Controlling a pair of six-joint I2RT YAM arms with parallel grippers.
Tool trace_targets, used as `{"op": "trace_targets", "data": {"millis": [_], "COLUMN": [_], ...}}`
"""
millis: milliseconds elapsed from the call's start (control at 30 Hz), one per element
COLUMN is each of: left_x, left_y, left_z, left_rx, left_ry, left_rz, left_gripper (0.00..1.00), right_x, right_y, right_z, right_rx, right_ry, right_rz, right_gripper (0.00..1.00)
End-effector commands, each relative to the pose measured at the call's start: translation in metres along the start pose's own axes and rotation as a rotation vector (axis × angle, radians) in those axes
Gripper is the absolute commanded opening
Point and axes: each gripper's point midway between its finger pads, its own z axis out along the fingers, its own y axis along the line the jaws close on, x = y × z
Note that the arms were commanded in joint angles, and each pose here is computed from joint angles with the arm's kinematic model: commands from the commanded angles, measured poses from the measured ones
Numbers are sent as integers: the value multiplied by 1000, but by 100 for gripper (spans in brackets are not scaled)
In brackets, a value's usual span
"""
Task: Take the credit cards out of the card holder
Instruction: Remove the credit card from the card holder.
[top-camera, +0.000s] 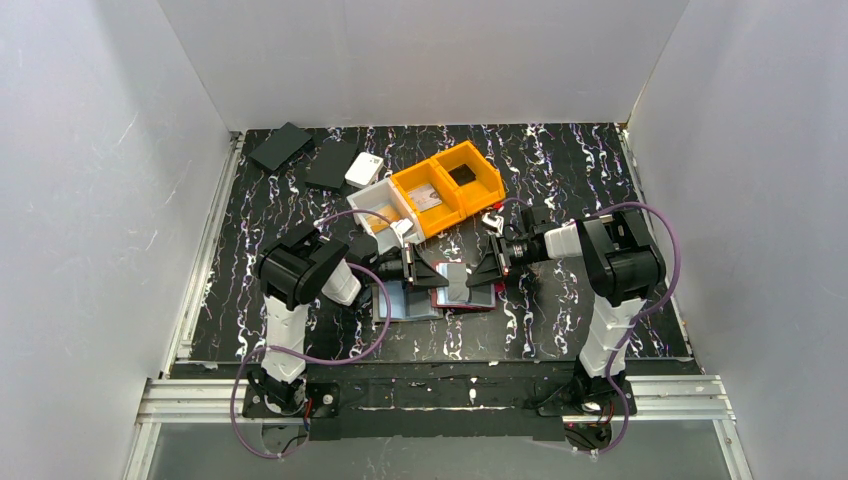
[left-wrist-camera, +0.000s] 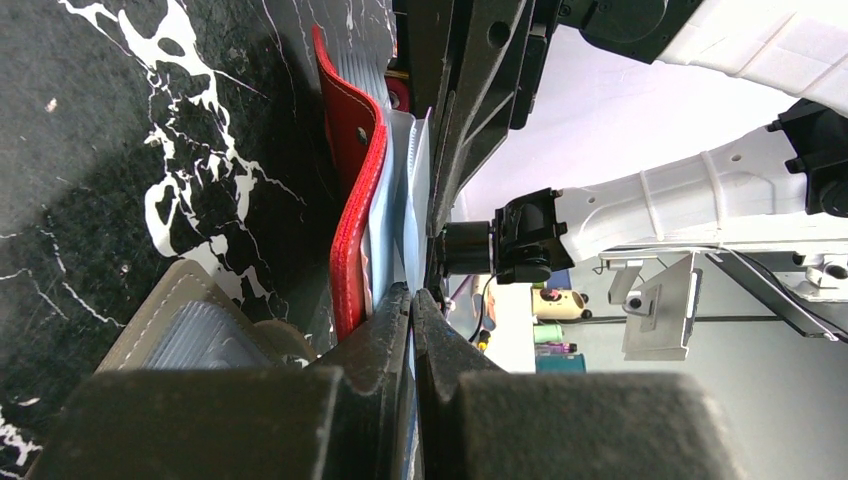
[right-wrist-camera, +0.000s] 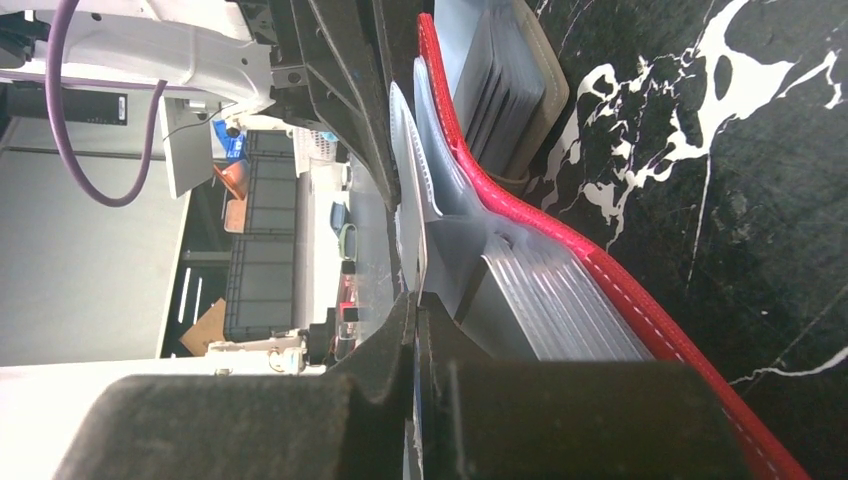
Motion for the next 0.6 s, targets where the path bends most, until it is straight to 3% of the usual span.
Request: {"op": "trace_targets", "data": {"millis": [0, 567], "left_x": [2, 5], "left_y": [6, 22], "left_z": [-12, -17], "left_rx": [-5, -42], "left_ry": [14, 1], "left_rz": [-14, -69], "left_gripper": [0, 0], "right_x": [-2, -9], "right_y": [-10, -17], "right_z": [-7, -18], "right_rx": [21, 94], "right_ry": [-32, -82], "right_rz": [4, -9], "right_gripper": [2, 1]}}
